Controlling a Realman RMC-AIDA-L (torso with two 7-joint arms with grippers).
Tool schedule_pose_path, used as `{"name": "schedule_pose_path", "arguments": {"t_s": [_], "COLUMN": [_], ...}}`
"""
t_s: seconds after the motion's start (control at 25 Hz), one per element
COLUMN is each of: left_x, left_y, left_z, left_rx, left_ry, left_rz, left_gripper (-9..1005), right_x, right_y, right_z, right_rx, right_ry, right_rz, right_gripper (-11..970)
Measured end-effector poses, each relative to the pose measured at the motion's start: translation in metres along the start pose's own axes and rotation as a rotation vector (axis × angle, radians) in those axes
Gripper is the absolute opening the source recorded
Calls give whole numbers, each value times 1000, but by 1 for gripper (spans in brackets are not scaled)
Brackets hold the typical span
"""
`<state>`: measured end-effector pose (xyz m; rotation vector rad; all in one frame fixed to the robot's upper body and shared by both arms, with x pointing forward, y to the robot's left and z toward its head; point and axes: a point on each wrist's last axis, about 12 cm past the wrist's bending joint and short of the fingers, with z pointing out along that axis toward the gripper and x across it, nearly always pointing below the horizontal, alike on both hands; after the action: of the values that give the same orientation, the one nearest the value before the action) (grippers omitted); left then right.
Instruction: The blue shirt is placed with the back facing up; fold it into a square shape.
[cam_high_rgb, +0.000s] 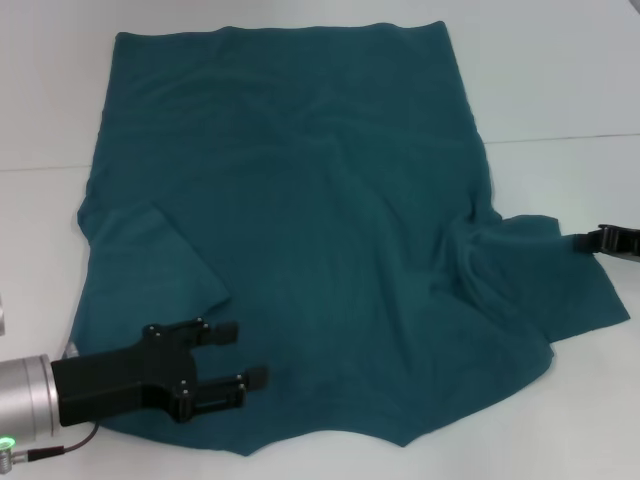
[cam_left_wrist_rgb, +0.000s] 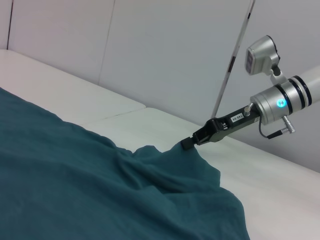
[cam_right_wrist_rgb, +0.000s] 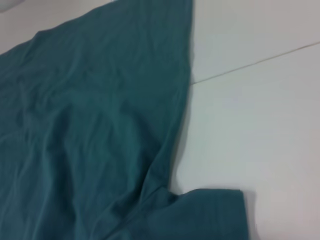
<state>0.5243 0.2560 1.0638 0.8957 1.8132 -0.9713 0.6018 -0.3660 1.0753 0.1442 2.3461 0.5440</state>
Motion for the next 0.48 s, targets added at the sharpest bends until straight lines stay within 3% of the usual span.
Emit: {"name": "schedule_pose_path", "arguments": {"t_s": [0.24,0.48], "left_x": [1,2], "left_y": [0,-1], "left_z": [0,0], "left_rx": [0,0], "left_ry": [0,-1], "left_rz": [-5,-10], "left_gripper": [752,752], "right_x": [-1,-5], "right_y": [-10,-10], "right_z": [-9,-10], "right_rx": [2,-3], "right_ry": [-43,-60], "right_rz": [31,15], "right_gripper": [27,44]}}
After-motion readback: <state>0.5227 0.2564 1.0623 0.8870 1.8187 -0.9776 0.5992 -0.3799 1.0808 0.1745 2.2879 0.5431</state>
